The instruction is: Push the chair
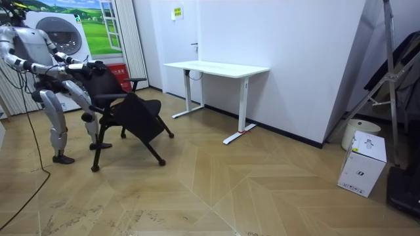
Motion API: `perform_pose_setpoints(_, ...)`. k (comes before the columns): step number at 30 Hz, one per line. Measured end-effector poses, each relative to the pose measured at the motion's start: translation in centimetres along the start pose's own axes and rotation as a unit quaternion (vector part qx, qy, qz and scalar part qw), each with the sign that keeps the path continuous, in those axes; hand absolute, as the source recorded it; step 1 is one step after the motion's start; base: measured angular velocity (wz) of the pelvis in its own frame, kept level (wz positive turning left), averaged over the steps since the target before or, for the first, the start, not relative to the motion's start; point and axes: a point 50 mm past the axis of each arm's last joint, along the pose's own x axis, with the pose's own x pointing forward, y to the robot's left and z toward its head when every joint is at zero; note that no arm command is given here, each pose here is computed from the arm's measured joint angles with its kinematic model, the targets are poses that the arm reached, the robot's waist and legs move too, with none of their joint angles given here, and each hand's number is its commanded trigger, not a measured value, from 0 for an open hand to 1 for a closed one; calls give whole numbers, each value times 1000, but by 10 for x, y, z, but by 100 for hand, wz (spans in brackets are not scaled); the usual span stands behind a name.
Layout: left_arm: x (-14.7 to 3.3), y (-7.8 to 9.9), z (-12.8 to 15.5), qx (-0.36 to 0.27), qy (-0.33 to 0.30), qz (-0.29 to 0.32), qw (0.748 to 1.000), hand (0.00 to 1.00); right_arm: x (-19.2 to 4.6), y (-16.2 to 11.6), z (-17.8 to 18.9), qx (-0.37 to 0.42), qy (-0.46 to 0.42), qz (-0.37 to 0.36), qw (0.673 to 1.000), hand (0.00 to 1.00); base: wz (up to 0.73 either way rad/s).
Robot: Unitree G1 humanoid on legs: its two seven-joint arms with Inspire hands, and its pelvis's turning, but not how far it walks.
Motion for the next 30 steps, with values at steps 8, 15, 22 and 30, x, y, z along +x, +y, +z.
perform_pose_setpoints(8, 3, 4, 2, -6, -2, 8, 1000, 100, 2, -6, -3, -14, -4, -14, 1000, 100, -10)
perform_pose_setpoints(15, 4, 1, 1, -12, 0, 0, 1000, 100, 2, -4, -3, -11, -1, -2, 1000, 100, -1)
perform_pose_setpoints(22, 0, 1, -3, -8, -9, -1, 1000, 100, -3, 1, 0, -4, -2, -2, 1000, 100, 28)
perform_pose_setpoints(30, -3, -4, -2, -14, 0, 0, 1000, 100, -1, -1, -2, -8, -11, 6, 1000, 100, 51)
